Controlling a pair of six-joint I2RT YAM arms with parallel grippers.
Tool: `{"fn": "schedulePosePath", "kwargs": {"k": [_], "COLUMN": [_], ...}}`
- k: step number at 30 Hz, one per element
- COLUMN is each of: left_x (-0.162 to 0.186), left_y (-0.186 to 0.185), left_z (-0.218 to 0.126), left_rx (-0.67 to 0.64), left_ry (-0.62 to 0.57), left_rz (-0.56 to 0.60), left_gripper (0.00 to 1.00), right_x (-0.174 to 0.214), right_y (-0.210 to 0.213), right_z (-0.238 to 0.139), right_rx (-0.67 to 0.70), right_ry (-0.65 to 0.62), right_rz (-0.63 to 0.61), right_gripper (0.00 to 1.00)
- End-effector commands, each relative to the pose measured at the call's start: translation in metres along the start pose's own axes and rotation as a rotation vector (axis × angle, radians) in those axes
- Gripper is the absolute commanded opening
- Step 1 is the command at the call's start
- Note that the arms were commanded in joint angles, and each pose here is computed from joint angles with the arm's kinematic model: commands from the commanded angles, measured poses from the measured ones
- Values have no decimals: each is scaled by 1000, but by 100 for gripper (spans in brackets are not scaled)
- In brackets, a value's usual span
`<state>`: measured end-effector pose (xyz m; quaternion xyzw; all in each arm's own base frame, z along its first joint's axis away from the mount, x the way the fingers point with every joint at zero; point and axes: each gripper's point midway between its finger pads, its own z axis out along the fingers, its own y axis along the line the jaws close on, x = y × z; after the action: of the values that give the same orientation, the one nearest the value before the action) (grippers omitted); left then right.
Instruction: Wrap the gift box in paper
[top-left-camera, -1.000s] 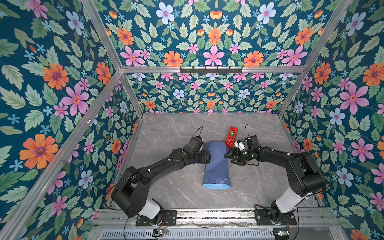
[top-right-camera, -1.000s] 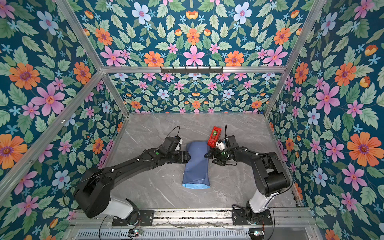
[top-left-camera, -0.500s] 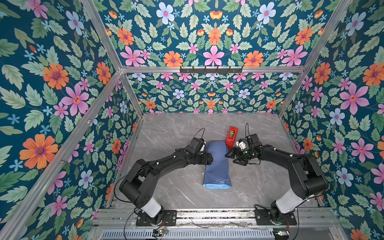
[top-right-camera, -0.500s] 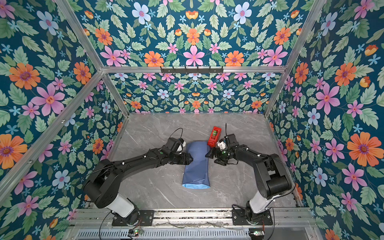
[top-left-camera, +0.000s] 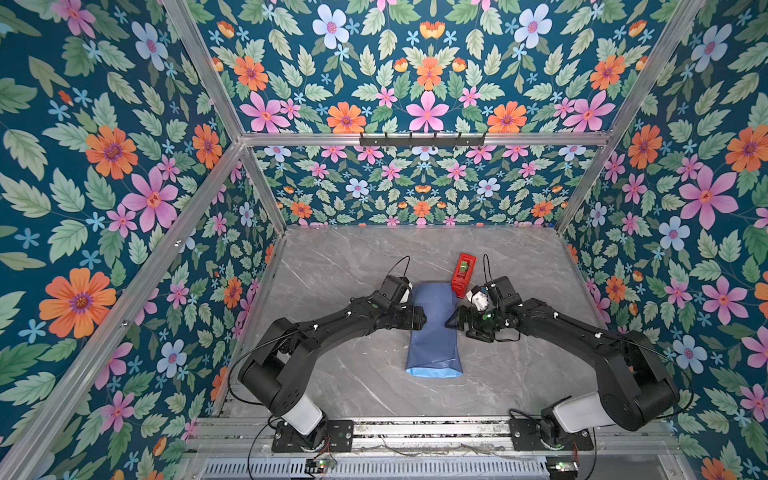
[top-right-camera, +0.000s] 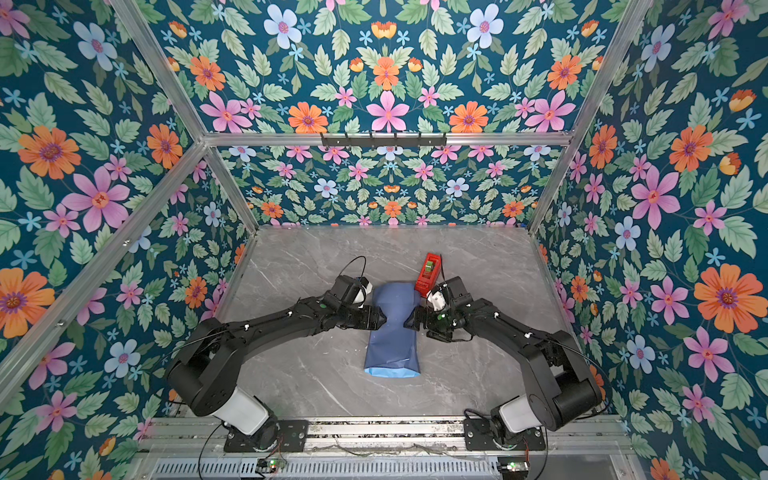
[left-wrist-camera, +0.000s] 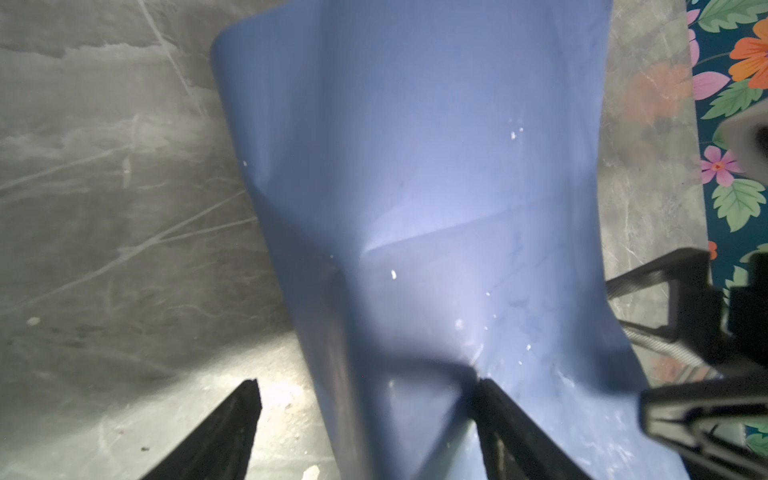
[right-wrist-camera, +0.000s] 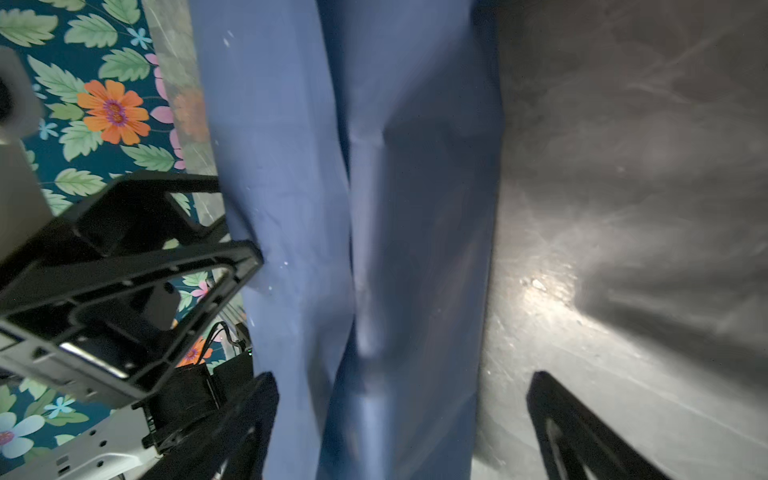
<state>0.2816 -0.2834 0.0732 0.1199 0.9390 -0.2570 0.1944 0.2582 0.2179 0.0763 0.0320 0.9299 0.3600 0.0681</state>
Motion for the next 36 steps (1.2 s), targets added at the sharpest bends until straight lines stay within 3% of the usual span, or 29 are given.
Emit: {"fn": "schedulePosePath", "kwargs": {"k": [1,22,36], "left_x": [22,-18,8], "left_y": [17,-13,10], "left_z": [1,-18,8], "left_rx": [-69,50,-12], "left_ry": [82,-53,99], "left_rz": [16,-41,-25], "left_gripper": [82,85,84], "right_x": [8,25,18], "right_y": [-14,-42,-29], "right_z": [1,5,1], "right_rx": [52,131,104], "right_ry": [0,24,9], "right_rz": [20,28,11], "right_gripper": [94,90,90]}}
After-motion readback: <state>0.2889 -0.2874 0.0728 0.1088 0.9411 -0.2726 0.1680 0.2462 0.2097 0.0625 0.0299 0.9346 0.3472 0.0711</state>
